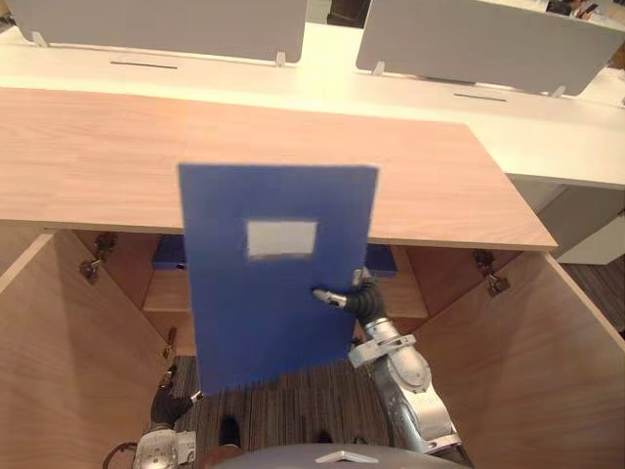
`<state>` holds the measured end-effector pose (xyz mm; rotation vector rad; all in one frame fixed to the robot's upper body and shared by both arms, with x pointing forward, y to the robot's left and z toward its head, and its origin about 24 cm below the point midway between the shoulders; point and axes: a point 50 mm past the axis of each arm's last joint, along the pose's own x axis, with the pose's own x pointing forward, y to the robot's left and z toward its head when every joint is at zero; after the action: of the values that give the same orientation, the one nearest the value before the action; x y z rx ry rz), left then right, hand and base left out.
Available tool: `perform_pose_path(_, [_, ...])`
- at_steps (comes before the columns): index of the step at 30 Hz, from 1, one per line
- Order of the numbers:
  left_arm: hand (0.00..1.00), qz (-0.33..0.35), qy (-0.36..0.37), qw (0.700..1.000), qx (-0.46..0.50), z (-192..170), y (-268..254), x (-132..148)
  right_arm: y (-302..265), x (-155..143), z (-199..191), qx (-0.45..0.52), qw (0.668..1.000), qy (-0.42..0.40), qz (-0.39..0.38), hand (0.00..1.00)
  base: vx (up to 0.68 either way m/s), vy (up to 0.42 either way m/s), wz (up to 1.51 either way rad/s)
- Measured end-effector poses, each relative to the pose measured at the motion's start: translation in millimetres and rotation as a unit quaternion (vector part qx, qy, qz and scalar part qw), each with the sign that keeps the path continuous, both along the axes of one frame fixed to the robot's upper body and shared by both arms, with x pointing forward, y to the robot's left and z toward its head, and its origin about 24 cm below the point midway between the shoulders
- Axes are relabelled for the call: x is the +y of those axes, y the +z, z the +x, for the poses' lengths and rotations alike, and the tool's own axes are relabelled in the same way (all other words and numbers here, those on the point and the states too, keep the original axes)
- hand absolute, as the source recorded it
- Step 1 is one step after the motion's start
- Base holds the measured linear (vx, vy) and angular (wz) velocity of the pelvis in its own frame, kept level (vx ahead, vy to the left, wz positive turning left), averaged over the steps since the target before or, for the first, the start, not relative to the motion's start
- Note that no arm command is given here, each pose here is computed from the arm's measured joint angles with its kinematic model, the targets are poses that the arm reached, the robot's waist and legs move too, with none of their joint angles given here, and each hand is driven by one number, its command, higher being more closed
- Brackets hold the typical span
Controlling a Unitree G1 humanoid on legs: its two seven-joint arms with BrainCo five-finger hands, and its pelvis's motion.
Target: Walk over to the cabinet, pick up the folder, carry it to the office cabinet, place the folder inside the office cabinet, then close the office cabinet door
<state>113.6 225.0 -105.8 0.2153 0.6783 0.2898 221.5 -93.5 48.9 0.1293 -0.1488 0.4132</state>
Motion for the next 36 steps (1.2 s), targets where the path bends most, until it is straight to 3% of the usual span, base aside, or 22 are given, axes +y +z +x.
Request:
perform_pose_path(7, [0.00, 0.021, -0.022, 0.993, -0.110, 74.9, 33.2, -3.7, 48.0, 30.6, 34.5, -0.129, 0.988, 0.038, -0.069, 1.00, -0.15, 0.009, -0.05])
perform_pose_path(11, [0.00, 0.026, -0.019, 0.990, -0.139, 82.7, 44.7, -4.4, 56.5, 41.9, 29.2, -0.162, 0.981, 0.056, -0.088, 1.00, -0.20, -0.001, 0.06])
perform_pose_path(21, [0.00, 0.022, -0.009, 0.976, -0.218, 100.8, 74.9, -13.5, 90.6, 26.8, 40.0, -0.233, 0.968, 0.000, -0.094, 1.00, -0.10, -0.028, 0.01])
perform_pose_path(28, [0.00, 0.023, -0.028, 0.936, -0.349, 131.5, 137.1, -20.8, 118.5, 4.1, 54.1, -0.238, 0.969, -0.064, 0.008, 1.00, -0.03, -0.045, 0.05])
perform_pose_path(36, [0.00, 0.023, -0.033, 0.926, -0.375, 138.6, 150.2, -23.8, 139.2, -49.8, 66.4, -0.228, 0.939, -0.192, 0.174, 1.00, 0.05, -0.068, 0.03])
